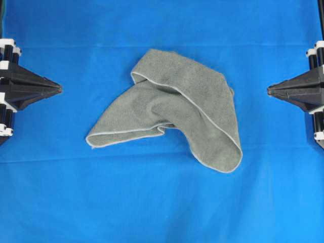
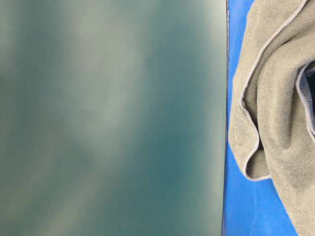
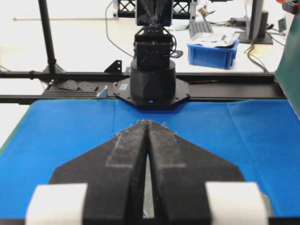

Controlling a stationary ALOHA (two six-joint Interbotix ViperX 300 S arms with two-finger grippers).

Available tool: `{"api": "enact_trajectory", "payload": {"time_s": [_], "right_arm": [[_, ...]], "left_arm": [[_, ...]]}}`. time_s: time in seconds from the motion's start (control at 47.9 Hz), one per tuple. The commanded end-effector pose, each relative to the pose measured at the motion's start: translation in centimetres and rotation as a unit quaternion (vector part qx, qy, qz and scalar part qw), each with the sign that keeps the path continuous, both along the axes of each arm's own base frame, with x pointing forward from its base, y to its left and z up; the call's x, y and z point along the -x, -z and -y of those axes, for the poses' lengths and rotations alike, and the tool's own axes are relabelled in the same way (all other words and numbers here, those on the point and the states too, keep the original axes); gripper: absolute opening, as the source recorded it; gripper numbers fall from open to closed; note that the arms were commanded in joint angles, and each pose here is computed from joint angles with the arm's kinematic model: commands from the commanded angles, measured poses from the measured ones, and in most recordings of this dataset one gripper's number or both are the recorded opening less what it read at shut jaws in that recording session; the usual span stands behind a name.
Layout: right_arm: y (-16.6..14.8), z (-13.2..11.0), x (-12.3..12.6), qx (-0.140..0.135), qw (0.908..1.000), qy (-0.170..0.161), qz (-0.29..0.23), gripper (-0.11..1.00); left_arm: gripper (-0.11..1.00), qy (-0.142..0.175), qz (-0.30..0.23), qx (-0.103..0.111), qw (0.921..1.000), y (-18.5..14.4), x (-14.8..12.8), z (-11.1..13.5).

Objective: Fold a large towel.
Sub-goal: 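Move both grippers in and grasp opposite corners of the grey towel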

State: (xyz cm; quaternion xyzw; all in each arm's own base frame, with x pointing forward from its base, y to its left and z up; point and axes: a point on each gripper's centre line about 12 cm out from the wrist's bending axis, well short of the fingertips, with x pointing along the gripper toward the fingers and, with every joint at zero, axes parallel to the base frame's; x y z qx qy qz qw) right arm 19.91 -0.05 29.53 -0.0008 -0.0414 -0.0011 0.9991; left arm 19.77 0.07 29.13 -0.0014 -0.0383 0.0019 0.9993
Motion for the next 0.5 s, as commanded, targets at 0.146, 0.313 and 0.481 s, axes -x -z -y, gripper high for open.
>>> {"api": "enact_trajectory", "payload": {"time_s": [0.146, 0.313, 0.481], "right_arm": [[-0.9, -0.5, -1.4, -0.017, 0.9986, -0.013, -0.049, 0.0], [1.0, -2.5, -3.2, -0.043, 0.9864, -0.05, -0.15, 0.0], [3.0, -5.4, -4.6, -0.083, 0.9664, -0.09, -0.226, 0.0]], "left_arm": [[0.0, 0.036, -0.022, 0.016, 0.999, -0.7, -1.4, 1.6], [0.0, 0.077, -0.076, 0.018, 0.994, 1.2, -2.9, 3.6], [0.0, 0.11, -0.144, 0.035, 0.9828, 3.8, -4.6, 5.8]]}}
